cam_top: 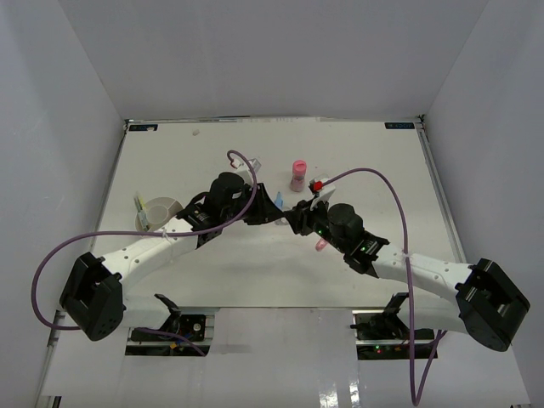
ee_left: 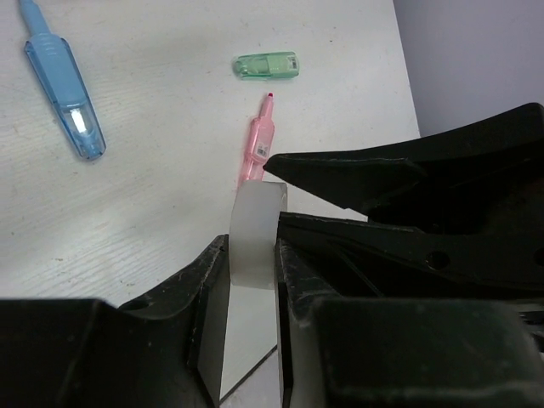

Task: Sort the stationery into containers
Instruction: Place the stationery in the storage box.

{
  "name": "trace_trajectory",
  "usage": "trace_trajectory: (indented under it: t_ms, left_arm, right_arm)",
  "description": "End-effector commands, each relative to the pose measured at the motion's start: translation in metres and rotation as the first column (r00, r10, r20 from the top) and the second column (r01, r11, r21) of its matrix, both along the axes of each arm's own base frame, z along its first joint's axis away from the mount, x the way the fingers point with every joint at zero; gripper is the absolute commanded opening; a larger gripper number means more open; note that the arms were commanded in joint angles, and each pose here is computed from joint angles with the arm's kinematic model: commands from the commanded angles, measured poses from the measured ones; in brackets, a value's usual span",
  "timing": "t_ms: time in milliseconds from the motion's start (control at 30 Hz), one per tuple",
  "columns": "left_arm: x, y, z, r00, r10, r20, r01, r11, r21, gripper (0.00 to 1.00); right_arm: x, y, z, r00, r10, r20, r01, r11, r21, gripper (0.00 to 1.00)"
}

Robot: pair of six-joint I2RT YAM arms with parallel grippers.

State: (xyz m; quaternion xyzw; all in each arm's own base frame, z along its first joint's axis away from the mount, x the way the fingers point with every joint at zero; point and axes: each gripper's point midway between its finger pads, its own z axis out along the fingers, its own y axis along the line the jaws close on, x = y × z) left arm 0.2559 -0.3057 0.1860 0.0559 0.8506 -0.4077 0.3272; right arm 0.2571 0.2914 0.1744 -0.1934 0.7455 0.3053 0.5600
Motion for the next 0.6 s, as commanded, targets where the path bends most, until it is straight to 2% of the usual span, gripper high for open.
trace_trajectory:
  t_ms: [0, 133, 200, 300, 333, 433, 500, 567]
  left_arm:
    - [0.005, 0.001, 0.02, 0.998, 0.003, 0.059, -0.003, 1.0, 0.0, 0.08]
    - [0.013, 0.011, 0.023, 0.993, 0.029, 0.112, -0.037, 0.997, 0.069, 0.04]
    - [0.021, 0.028, 0.019, 0.985, 0.06, 0.163, -0.086, 0.983, 0.161, 0.03]
    - [0.033, 0.054, 0.027, 0.965, 0.109, 0.237, -0.174, 0.945, 0.276, 0.0]
    - [0.044, 0.069, 0.036, 0.943, 0.138, 0.304, -0.241, 0.912, 0.332, 0.0]
    - [0.056, 0.107, 0.051, 0.905, 0.165, 0.392, -0.345, 0.824, 0.449, 0.0]
    - [0.057, 0.128, 0.054, 0.897, 0.173, 0.408, -0.381, 0.772, 0.509, 0.0]
    - [0.062, 0.151, 0.06, 0.886, 0.199, 0.418, -0.422, 0.719, 0.553, 0.0]
  right_arm:
    - [0.002, 0.001, 0.019, 0.999, -0.012, 0.048, 0.009, 0.998, 0.058, 0.46]
    - [0.0, -0.004, 0.019, 0.998, -0.018, 0.058, 0.016, 0.999, 0.041, 0.73]
    - [0.0, -0.008, 0.018, 0.998, -0.024, 0.064, 0.023, 1.0, 0.022, 0.83]
    - [-0.002, -0.016, 0.015, 0.997, -0.026, 0.075, 0.028, 0.999, -0.028, 0.9]
    - [-0.003, -0.02, 0.017, 0.996, -0.029, 0.083, 0.032, 0.999, -0.033, 0.93]
    - [-0.007, -0.033, 0.011, 0.995, -0.051, 0.091, 0.057, 0.996, -0.065, 0.96]
    - [-0.009, -0.039, 0.004, 0.994, -0.06, 0.093, 0.067, 0.995, -0.075, 0.99]
    - [-0.011, -0.044, 0.008, 0.992, -0.065, 0.106, 0.072, 0.995, -0.065, 0.95]
